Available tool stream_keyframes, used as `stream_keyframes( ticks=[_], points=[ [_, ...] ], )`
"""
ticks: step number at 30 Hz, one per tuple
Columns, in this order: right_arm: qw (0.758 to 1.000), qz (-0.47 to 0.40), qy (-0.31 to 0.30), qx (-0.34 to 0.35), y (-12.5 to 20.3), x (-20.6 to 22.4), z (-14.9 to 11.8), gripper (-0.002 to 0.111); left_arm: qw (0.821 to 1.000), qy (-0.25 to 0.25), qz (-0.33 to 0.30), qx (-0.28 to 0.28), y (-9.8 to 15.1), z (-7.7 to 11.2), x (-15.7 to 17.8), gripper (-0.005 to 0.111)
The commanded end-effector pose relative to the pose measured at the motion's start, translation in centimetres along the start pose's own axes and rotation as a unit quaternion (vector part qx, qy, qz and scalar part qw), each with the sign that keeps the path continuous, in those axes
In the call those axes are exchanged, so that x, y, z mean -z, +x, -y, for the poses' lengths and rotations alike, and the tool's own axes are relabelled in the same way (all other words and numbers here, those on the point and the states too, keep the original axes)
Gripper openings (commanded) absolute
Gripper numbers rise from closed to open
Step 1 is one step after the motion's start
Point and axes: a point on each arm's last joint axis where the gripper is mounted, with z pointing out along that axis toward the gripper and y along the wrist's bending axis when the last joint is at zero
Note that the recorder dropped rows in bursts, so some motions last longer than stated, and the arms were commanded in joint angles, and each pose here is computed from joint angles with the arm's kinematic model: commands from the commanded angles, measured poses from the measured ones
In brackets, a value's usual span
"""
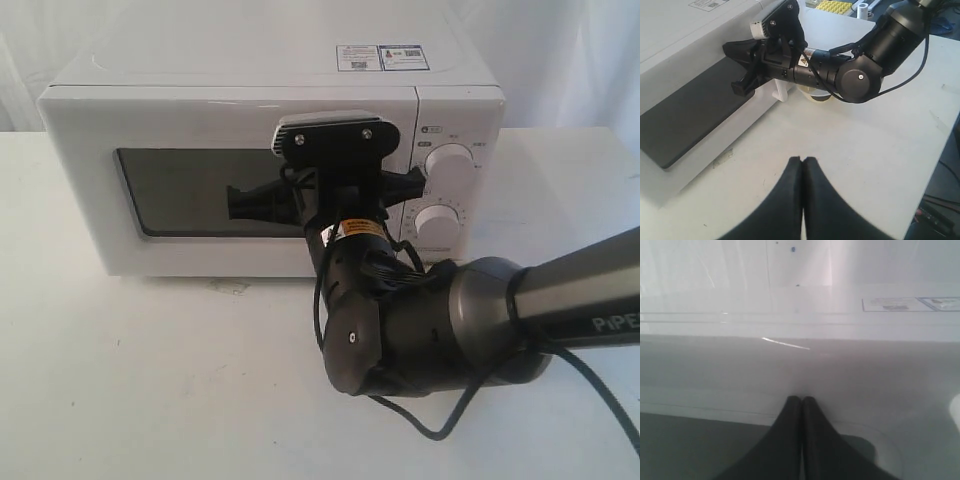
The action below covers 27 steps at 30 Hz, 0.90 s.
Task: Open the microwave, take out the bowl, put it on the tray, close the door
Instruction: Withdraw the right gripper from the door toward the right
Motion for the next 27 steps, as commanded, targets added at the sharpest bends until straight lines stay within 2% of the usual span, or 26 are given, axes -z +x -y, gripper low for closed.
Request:
stream_keyframes(
  ticks=[1,6,13,21,27],
  points=[
    [0.999,-0.011,0.031,-0.01,-0.1,-1.3,1.4,0.0,1.0,0.006,0.007,0.003,0.1,0.3,0.2,0.0],
    [1.0,-0.015,-0.008,0.015,-1.6,0.9,0.3,0.0,1.0,0.007,0.006,0.003,0.1,0.3,0.2,0.0],
    [0.997,-0.005,-0.069,0.031,-5.8,5.9,-0.3,0.0,1.0,0.007,0.006,0.002,0.1,0.3,0.2,0.0],
    [0.997,-0.025,-0.076,0.02,-9.3,11.7,2.8,0.0,0.999,0.017,0.027,0.013,-0.3,0.5,0.2,0.0],
    [0.991,-0.062,-0.117,0.016,-9.1,15.9,5.8,0.0,0.999,0.013,0.035,0.015,-0.5,0.4,0.2,0.0]
  ],
)
